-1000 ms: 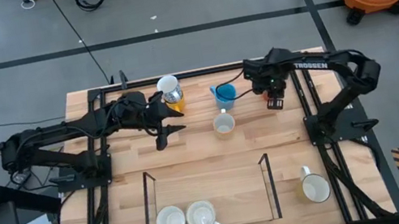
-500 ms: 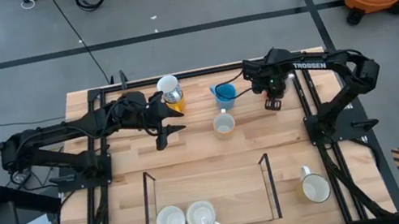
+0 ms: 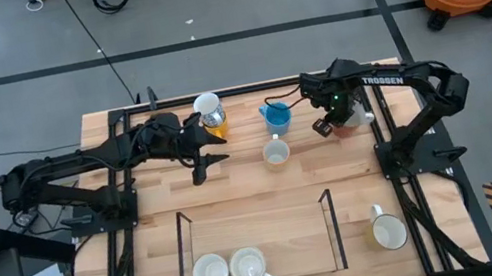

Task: Place coffee mugs
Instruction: Put the red mug on the shelf

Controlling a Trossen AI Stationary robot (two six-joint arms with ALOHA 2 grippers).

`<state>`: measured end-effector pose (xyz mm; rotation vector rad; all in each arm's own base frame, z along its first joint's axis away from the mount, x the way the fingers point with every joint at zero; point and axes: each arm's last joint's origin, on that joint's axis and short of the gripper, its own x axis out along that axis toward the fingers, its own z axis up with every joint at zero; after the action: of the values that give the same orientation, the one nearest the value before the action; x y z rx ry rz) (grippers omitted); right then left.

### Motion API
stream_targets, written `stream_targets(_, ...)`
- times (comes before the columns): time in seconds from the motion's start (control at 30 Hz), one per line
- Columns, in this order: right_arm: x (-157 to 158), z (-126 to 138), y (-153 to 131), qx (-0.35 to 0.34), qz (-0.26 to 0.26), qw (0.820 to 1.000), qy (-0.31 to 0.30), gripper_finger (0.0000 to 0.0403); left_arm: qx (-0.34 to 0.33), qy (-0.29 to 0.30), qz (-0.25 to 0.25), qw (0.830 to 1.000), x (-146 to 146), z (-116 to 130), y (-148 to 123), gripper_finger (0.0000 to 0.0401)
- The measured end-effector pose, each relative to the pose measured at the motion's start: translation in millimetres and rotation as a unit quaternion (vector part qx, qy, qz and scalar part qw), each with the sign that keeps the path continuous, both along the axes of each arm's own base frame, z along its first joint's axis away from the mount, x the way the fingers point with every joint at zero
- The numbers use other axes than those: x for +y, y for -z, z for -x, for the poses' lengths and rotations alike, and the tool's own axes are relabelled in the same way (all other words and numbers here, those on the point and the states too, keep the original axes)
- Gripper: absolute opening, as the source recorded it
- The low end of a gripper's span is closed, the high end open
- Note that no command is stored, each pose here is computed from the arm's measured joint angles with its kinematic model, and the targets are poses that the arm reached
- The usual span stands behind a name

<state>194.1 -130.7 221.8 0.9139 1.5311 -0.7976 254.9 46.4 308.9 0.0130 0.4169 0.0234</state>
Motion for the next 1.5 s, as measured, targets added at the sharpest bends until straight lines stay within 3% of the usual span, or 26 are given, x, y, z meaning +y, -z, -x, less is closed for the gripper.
stream_targets(0.27,-0.3,-1.3,0.3,-0.023,-0.054,0.99,0.13,0.0038,0.0,0.0,0.0,1.0,0.1,0.0,0.0,0.0199)
stream_targets(0.47,-3.5,-1.4,0.4,-0.025,-0.072,0.97,0.232,0.0038,0.0,0.0,0.0,1.0,0.0,0.0,0.0,0.0199)
stream_targets(0.6,-5.4,-3.7,0.7,-0.038,-0.082,0.959,0.269,0.0038,0.0,0.0,0.0,1.0,0.0,0.0,0.1,0.0199)
stream_targets(1.5,-6.9,-6.6,1.1,-0.053,-0.074,0.96,0.264,0.0132,0.006,0.0,0.001,1.0,-0.1,0.4,1.1,0.0199)
